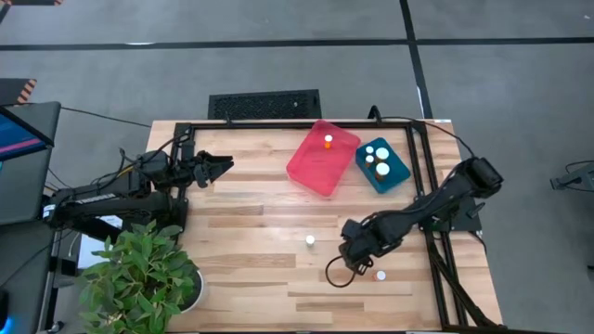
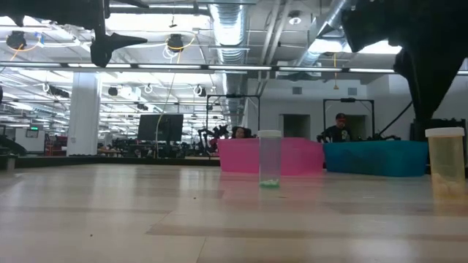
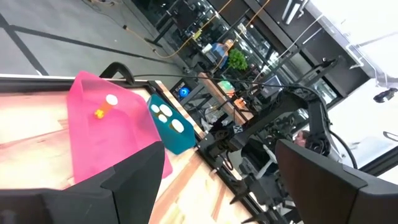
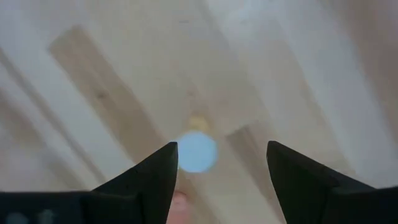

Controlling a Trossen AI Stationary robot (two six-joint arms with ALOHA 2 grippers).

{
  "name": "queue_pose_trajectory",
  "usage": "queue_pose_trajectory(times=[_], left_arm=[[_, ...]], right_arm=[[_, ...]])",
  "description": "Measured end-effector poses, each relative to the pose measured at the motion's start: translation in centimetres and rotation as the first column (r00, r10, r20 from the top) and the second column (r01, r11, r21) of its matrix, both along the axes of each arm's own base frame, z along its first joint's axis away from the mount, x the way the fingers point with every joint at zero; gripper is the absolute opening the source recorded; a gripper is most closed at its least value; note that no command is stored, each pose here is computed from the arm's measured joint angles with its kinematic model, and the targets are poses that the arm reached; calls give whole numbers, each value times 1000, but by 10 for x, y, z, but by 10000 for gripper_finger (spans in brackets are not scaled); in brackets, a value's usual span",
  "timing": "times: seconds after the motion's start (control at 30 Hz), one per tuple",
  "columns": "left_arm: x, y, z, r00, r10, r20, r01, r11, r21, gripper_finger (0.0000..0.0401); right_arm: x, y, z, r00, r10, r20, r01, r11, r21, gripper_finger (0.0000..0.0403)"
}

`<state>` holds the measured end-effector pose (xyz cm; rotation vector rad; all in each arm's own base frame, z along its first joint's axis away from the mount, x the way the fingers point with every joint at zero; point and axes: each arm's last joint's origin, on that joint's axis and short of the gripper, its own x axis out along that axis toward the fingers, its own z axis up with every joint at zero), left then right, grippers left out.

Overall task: Pick and place medicine bottles into bin by pill shape (circle, oval)
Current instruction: Put the yellow tablet bottle into the red bin

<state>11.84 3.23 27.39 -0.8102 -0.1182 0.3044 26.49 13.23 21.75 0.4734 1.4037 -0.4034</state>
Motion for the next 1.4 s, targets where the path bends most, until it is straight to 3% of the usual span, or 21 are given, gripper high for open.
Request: queue_pose_trajectory(times=[1.4], left_arm=[[0, 0, 0, 1000, 0, 3, 0, 1000, -8, 300]], right_arm=[[-6, -1, -27, 1000, -2, -9, 3, 999, 48, 255]])
